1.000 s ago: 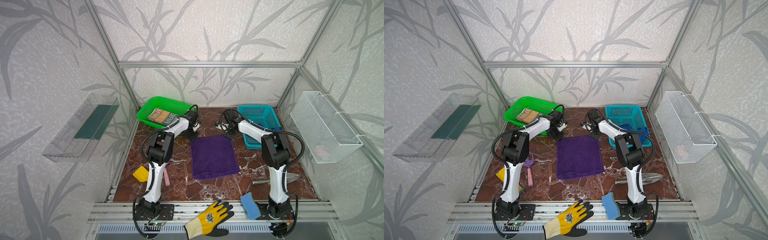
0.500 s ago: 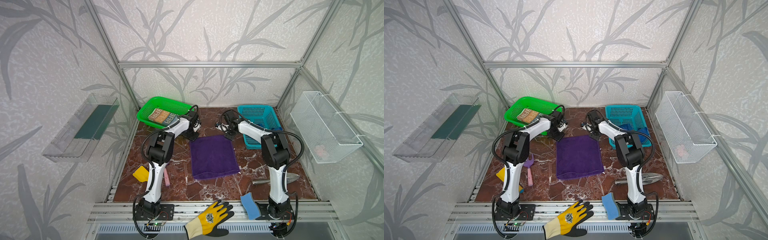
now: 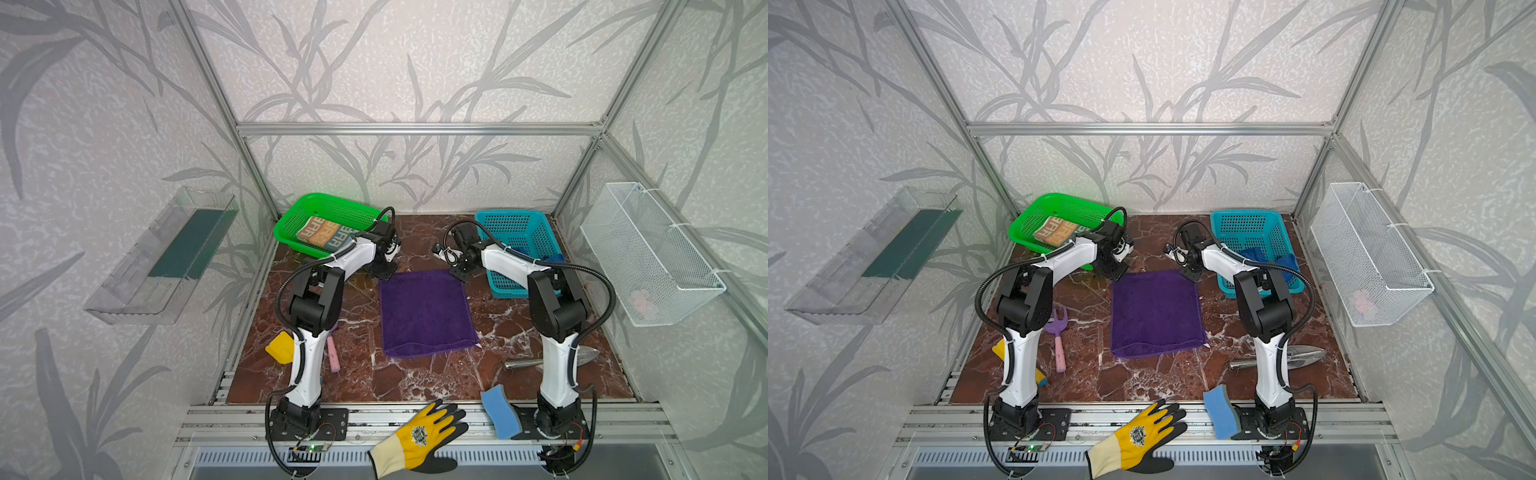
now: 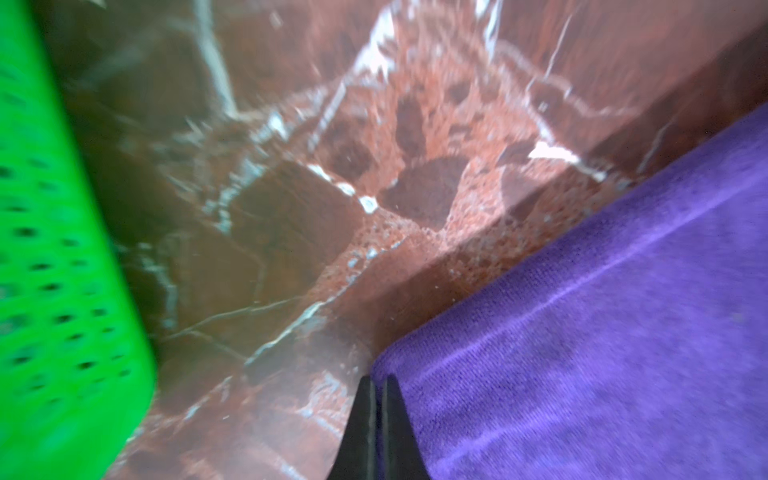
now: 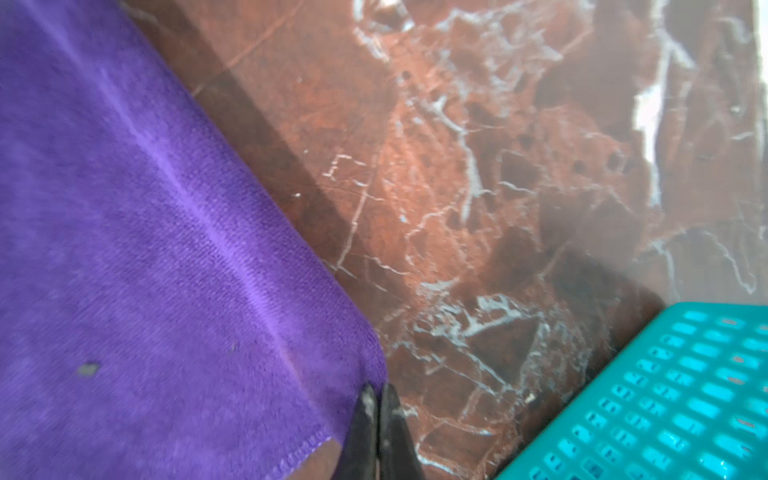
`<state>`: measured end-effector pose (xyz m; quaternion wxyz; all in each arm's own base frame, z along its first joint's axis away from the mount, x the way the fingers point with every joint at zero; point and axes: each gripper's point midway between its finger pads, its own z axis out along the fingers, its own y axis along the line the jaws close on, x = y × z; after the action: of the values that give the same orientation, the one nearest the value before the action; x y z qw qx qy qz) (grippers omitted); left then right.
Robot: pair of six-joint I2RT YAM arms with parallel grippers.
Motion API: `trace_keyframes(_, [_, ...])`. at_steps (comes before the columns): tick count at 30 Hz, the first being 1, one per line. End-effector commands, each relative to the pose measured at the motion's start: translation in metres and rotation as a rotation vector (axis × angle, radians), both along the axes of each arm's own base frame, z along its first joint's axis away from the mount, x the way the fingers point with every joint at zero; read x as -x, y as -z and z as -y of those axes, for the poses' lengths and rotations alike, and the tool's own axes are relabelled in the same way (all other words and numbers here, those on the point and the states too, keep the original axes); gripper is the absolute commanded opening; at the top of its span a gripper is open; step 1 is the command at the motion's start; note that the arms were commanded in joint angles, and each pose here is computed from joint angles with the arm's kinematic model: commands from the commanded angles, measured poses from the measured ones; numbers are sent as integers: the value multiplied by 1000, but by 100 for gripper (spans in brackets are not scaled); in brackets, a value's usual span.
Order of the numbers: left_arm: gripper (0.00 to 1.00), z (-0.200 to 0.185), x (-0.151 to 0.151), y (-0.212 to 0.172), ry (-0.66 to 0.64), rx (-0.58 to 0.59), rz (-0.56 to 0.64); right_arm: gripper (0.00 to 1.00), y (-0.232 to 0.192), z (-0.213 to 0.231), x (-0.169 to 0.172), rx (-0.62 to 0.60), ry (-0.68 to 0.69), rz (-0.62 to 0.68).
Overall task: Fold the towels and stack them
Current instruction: 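Lower both grippers to the purple towel's side edges and close on them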
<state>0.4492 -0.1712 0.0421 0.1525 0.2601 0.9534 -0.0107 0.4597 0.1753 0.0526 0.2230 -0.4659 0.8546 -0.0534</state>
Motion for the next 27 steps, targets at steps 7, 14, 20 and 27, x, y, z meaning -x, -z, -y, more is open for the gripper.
trace_keyframes(7, [0,-12,-8,-41,3,-50,195,0,-54,-8,-11,-229,-8,116])
trace_keyframes(14, [0,-23,-7,-60,-17,-72,291,0,-70,-19,-14,-373,-62,156])
trace_keyframes(20, [0,-29,-6,-76,-33,-75,362,0,-72,-28,-16,-402,-147,223])
trace_keyframes(27, [0,-36,7,-92,-42,-58,445,0,-70,-34,-18,-415,-219,272])
